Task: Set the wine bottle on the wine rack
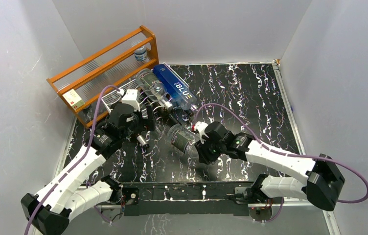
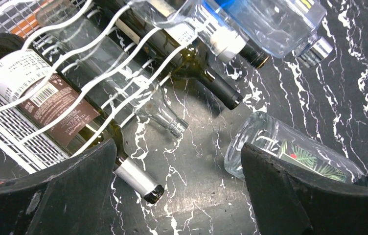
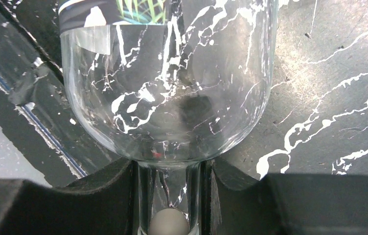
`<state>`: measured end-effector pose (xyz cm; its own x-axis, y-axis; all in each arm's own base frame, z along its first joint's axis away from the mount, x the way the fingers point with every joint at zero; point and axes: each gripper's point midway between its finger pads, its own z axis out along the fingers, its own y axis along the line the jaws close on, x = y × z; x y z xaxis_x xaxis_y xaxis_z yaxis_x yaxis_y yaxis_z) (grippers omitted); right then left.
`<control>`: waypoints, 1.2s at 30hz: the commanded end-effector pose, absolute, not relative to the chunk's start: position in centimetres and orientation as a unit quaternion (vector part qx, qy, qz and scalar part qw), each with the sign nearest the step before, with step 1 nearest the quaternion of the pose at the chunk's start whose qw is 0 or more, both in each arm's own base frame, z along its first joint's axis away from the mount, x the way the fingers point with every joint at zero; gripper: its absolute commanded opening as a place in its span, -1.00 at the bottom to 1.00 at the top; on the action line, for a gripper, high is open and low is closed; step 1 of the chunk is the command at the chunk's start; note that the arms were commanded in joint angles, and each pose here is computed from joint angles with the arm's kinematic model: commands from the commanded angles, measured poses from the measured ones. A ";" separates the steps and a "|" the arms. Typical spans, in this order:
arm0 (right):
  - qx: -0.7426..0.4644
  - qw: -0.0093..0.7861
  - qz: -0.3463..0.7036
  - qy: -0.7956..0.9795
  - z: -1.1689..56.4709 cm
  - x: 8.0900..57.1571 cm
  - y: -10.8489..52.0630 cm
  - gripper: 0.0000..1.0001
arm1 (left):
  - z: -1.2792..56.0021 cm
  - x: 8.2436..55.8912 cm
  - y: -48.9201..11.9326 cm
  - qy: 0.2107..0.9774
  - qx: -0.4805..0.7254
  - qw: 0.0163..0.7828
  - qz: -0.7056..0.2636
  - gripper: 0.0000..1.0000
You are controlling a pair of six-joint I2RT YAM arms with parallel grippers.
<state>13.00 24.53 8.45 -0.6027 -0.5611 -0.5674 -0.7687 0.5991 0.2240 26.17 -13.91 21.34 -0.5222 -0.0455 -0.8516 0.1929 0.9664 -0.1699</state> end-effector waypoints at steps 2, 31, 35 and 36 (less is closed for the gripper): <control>-0.385 0.370 0.333 0.777 17.1 15.3 28.9 -1.00 | 25.5 26.1 -12.8 0.839 0.028 0.531 -0.119 0.96; -0.278 0.495 0.436 0.698 33.2 26.1 45.3 -1.00 | 38.2 19.9 -5.5 0.739 -0.015 0.664 -0.115 0.97; -0.251 0.480 0.423 0.726 32.5 28.0 48.4 -1.00 | 39.8 18.6 -4.2 0.732 -0.013 0.673 -0.108 0.96; -0.244 0.479 0.413 0.735 32.0 28.6 48.9 -1.00 | 40.2 18.3 -3.8 0.727 -0.017 0.679 -0.103 0.96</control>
<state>25.23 44.09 19.82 -0.5794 -0.2590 -0.7728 -0.7259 0.5952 0.3448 19.95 -5.41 38.04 -0.1308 -0.1758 -0.9757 0.1207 0.9740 -0.1917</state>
